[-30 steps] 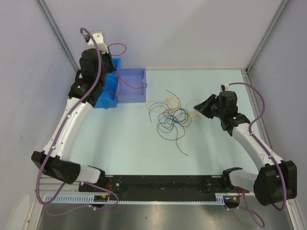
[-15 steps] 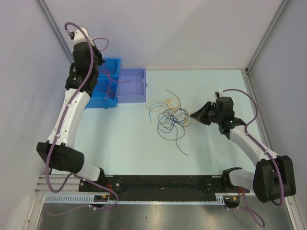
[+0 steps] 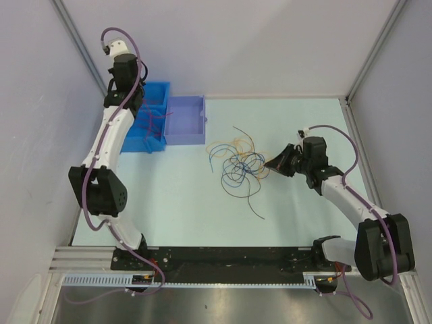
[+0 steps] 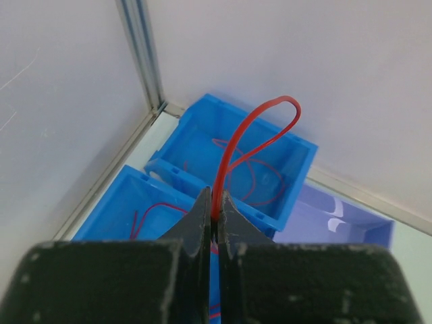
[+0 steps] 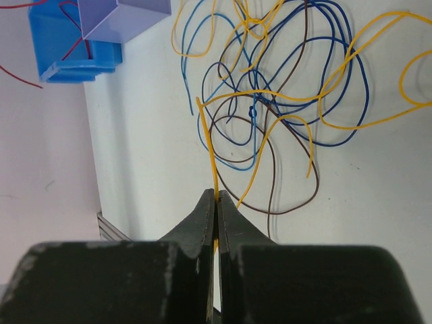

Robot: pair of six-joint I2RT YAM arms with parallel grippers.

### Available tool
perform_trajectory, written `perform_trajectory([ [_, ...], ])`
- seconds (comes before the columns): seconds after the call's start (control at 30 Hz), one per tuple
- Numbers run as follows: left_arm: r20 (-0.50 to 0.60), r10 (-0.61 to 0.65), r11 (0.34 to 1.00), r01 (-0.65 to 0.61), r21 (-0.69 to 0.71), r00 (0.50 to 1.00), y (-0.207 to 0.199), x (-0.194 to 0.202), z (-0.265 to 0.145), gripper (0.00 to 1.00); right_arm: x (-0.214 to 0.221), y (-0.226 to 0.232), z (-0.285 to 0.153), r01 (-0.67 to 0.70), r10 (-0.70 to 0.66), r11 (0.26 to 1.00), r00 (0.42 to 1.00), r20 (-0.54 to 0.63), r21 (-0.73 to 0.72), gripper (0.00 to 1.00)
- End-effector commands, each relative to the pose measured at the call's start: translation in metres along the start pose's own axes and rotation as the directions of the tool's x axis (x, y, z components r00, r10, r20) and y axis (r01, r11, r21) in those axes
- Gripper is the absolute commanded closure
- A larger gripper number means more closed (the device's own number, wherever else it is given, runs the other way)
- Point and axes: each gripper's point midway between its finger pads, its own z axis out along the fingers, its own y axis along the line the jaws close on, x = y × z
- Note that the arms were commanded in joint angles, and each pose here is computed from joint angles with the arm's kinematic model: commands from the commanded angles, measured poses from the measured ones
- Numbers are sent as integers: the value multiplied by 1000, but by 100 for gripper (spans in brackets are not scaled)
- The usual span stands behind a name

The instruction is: Untangle the cables

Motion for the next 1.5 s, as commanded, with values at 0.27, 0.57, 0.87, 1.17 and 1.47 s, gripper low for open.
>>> perform_trajectory([
  [0.27,48,16,996,-12,-93,999,23,-4,53,100,4,-2,7,38,-39,999,999,-28,-33,100],
  [0.57,91,48,992,-36,-123,995,20,-26,74,100,6,-7,13,33,-33,999,999,-38,-24,100],
  [0.87,100,63,991,-51,-123,993,19,-35,86,100,9,-13,18,27,-28,1000,998,-55,-9,100],
  [1.17,58,-36,981,47,-191,998,60,41,71,100,14,-19,21,15,-15,1000,997,-79,3,100],
  [1.47,63,-90,963,103,-248,994,83,85,54,100,12,-16,20,35,-36,999,997,-63,-15,100],
])
